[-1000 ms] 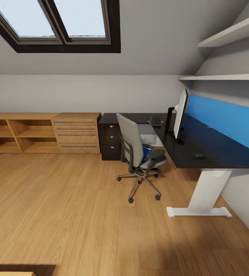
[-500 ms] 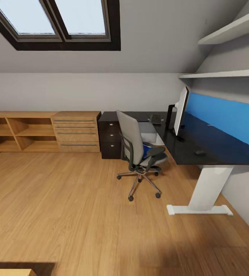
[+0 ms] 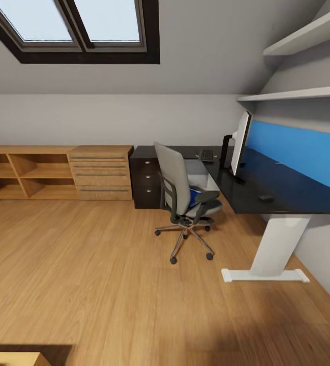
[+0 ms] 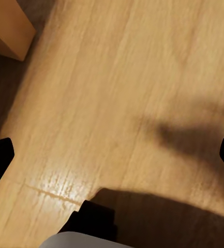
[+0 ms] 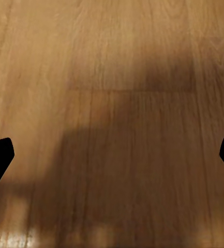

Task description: In the bedroom, organize the workspace by keeping the computer under the desk, ensuring the monitor is on the desk, placing the keyboard on the desk next to the monitor, placing the mouse on the desk next to the keyboard, moving the folder from the swivel chair onto the desk next to the mouse, stacking the notebook on top of the folder with the pen on top of the notebook, and positioning the swivel chair next to the desk.

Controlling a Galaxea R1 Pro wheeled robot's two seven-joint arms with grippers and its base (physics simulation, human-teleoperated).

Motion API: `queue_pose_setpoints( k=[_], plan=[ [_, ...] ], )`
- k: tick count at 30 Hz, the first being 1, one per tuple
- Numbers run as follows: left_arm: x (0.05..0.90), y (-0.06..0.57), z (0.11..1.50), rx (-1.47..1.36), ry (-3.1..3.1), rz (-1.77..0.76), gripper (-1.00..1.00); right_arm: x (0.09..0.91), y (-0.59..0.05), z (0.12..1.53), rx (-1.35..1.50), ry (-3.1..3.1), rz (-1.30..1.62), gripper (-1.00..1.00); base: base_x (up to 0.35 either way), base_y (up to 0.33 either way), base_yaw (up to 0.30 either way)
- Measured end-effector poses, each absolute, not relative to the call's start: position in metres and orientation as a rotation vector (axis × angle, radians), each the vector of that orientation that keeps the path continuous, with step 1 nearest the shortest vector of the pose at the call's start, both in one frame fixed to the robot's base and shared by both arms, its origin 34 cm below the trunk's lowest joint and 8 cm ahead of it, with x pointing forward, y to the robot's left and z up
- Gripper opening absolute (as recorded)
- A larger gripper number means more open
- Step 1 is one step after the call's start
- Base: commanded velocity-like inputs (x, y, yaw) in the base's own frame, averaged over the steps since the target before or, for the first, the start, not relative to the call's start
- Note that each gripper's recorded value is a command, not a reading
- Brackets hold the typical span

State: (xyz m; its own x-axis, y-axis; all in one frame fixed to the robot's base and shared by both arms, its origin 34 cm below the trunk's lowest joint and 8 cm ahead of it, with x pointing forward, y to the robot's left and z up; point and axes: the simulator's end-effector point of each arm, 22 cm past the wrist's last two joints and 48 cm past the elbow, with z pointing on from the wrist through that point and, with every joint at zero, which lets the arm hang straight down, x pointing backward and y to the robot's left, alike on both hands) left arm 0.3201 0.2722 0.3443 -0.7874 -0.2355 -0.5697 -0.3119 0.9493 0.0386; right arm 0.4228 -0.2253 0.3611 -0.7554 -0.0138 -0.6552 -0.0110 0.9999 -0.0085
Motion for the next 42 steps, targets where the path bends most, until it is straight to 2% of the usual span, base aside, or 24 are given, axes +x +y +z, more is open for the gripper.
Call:
queue_pose_setpoints(
  k=[35,42],
  plan=[
    [0.318,0.271,0.326,-0.377,2.51,0.167,1.0,0.42,-0.224,0.342,-0.021,2.426,-0.002,1.0,0.0,0.0,0.0],
    [0.318,0.272,0.326,-0.376,2.511,0.169,1.0,0.42,-0.227,0.343,-0.014,2.425,-0.008,1.0,0.193,0.0,0.0]
  ],
)
